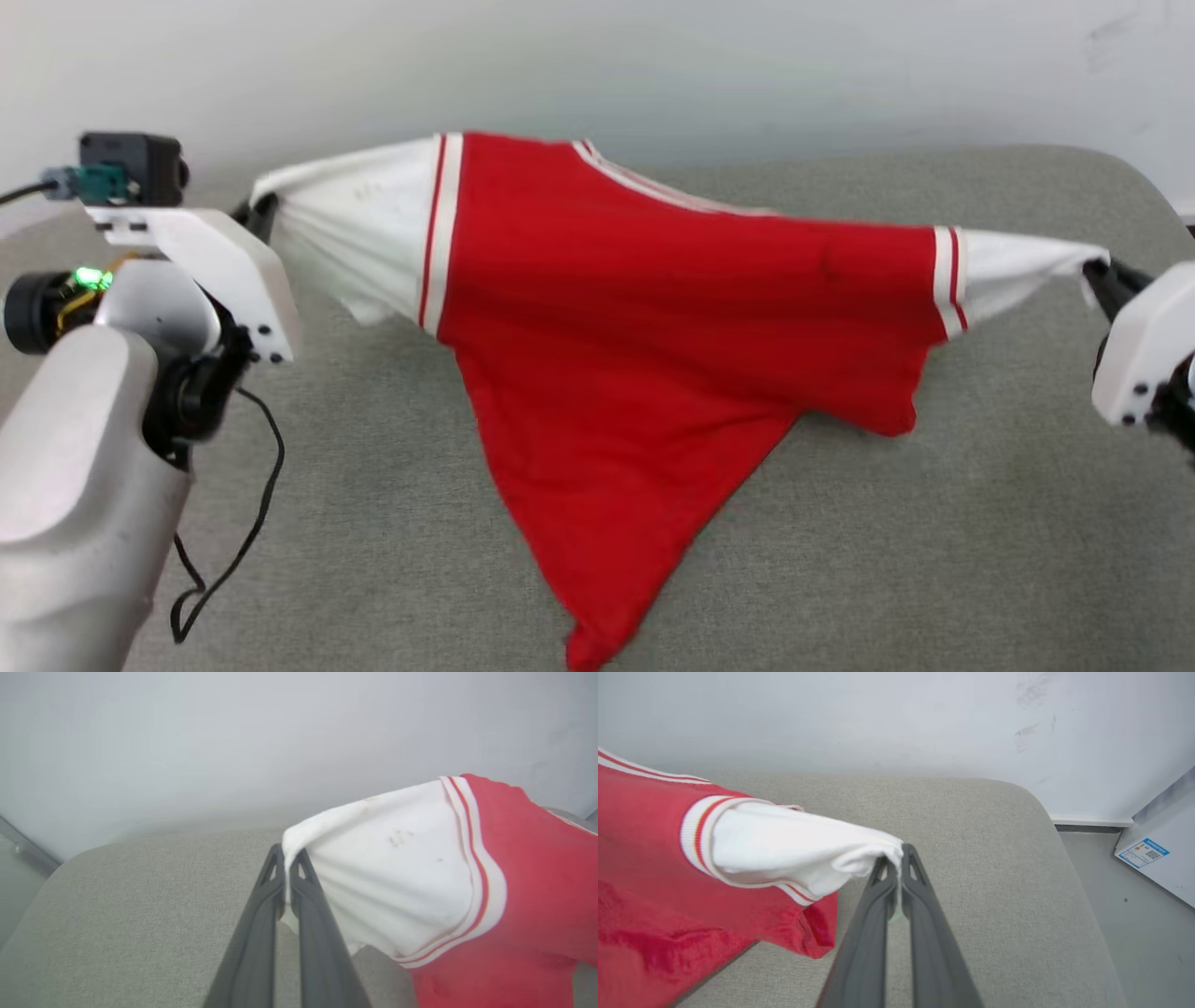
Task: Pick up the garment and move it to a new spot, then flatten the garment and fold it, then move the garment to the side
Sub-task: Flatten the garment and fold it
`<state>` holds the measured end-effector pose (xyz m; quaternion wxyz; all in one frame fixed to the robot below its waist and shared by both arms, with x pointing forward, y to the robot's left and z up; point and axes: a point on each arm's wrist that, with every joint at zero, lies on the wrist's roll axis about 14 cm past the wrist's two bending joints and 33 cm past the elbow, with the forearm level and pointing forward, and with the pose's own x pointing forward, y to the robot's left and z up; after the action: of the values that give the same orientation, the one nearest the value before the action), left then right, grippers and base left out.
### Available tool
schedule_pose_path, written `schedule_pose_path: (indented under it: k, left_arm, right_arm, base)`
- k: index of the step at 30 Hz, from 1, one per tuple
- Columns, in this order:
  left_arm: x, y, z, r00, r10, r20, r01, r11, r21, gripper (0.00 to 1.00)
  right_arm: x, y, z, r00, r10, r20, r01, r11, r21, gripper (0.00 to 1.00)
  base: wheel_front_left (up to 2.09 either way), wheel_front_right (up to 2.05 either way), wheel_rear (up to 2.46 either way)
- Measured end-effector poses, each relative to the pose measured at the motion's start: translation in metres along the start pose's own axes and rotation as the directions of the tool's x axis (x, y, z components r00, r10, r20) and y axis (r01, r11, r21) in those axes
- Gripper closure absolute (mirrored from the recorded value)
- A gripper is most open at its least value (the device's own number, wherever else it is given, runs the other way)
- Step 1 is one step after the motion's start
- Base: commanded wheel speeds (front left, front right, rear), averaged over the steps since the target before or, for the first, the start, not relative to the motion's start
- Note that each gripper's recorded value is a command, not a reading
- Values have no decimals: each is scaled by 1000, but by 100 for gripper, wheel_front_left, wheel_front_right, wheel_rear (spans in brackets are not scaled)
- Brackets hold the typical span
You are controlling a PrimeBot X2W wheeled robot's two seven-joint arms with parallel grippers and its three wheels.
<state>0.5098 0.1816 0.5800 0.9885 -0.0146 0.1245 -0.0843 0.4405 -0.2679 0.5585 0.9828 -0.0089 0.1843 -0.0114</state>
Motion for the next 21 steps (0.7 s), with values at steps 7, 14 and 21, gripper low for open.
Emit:
schedule_pose_path:
  k: [7,14,21]
  left_arm:
    - [15,21,64,984,67,166,-66,998,-9,100]
    - [44,39,131,932,110,344,-108,994,-25,100]
    - [81,53,190,845,127,519,-126,991,-37,100]
  right_arm:
    - [32,9,72,992,32,124,-29,999,-27,100]
    - [69,17,145,960,40,279,-22,998,-65,100]
    - [110,20,217,893,26,450,23,994,-103,100]
  base:
    - [0,0,0]
    - [0,0,0]
    - [0,0,0]
